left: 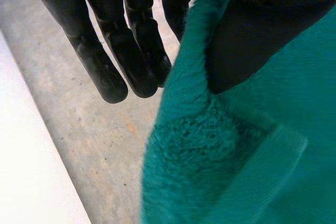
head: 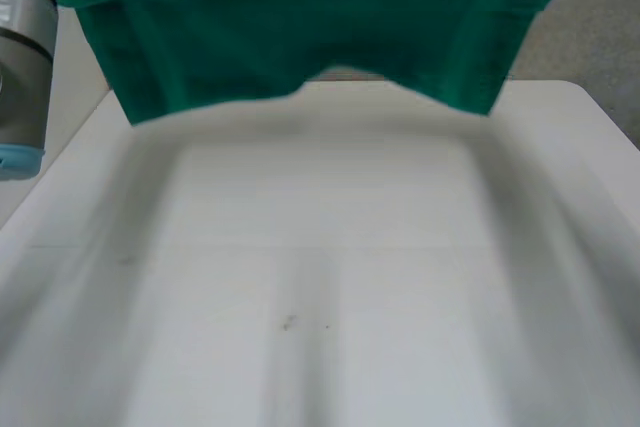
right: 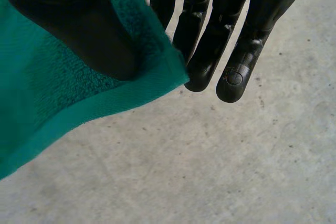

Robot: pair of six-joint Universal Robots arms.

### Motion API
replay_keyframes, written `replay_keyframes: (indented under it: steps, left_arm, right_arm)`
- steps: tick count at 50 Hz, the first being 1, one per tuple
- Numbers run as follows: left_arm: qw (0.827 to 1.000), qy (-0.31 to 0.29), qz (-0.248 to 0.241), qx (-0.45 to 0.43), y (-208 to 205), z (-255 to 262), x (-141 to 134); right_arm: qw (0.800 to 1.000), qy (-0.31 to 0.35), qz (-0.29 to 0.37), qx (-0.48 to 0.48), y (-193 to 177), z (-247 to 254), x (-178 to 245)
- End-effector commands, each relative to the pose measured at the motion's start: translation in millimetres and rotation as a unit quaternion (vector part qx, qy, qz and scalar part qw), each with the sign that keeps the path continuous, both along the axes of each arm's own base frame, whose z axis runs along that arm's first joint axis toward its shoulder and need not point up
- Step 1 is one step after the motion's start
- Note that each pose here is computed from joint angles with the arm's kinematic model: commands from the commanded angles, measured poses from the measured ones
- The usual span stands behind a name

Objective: Fold the towel.

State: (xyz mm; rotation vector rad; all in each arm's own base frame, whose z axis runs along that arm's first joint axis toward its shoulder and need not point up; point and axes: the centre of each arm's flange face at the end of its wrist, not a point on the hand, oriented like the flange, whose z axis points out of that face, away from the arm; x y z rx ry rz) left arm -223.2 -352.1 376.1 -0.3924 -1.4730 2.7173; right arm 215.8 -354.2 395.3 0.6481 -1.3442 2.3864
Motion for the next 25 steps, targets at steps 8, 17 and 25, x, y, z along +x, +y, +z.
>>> replay_keyframes:
  steps: [8,17,25]
  left_arm:
    - [0.958,-0.048,-0.044,0.279,46.0,-168.9,22.5]
    - [0.923,-0.06,-0.043,0.378,66.4,-227.9,26.4]
    - [0.921,-0.055,-0.013,0.385,66.6,-229.8,35.2]
  right_arm:
    - [0.957,0.068,0.029,0.279,68.6,-177.9,-9.6]
    - [0.934,0.076,0.039,0.346,89.0,-216.4,-16.6]
    - [0.932,0.037,0.011,0.36,78.4,-218.2,-33.8]
